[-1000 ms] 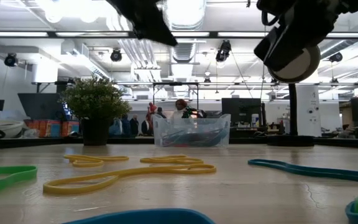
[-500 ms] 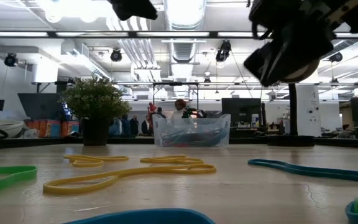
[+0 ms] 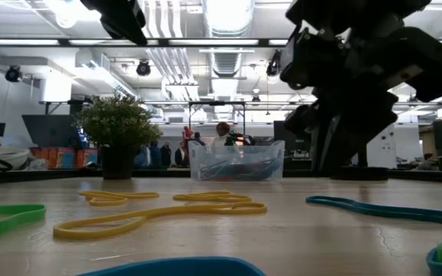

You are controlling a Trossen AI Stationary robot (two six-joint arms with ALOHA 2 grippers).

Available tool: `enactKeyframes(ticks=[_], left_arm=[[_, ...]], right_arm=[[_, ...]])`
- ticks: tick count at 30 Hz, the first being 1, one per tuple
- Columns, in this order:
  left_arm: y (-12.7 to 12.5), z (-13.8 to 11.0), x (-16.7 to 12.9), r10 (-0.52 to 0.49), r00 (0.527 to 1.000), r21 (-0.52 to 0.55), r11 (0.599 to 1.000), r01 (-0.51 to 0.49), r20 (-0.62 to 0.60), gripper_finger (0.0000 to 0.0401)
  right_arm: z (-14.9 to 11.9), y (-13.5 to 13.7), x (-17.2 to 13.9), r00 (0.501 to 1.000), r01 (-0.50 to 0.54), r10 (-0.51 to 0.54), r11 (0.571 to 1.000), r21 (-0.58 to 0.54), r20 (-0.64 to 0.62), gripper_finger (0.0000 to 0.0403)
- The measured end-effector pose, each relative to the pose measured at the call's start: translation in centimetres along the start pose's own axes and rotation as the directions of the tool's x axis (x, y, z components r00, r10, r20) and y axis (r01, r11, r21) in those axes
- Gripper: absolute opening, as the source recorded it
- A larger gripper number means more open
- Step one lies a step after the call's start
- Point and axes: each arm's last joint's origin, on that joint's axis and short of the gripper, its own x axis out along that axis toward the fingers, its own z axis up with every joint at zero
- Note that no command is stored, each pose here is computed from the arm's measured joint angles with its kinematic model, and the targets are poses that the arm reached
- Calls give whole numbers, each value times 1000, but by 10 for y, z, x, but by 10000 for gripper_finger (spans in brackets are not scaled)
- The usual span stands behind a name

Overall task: Pick and place rubber bands into bin
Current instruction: Put the blue rubberband into the transparent bin

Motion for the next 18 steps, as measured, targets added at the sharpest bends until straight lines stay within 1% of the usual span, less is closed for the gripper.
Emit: enactKeyframes(ticks=[3,6,9,18], left_arm=[[-4,-2,0,-9,1000,4,1000,9,-3,63],[-6,-2,-1,-14,1000,4,1000,14,-5,63],[-7,-3,-1,-14,1000,-2,1000,14,-7,63],[-11,-4,-1,-25,1000,-18,1000,25,-7,63]], right_arm=[[3,0,3,1000,5,-5,1000,4,-24,59],[4,0,3,999,32,-32,999,3,-37,59],[7,-1,2,999,43,-43,999,-12,-22,59],[-2,-4,16,995,53,-53,999,-10,-90,59]])
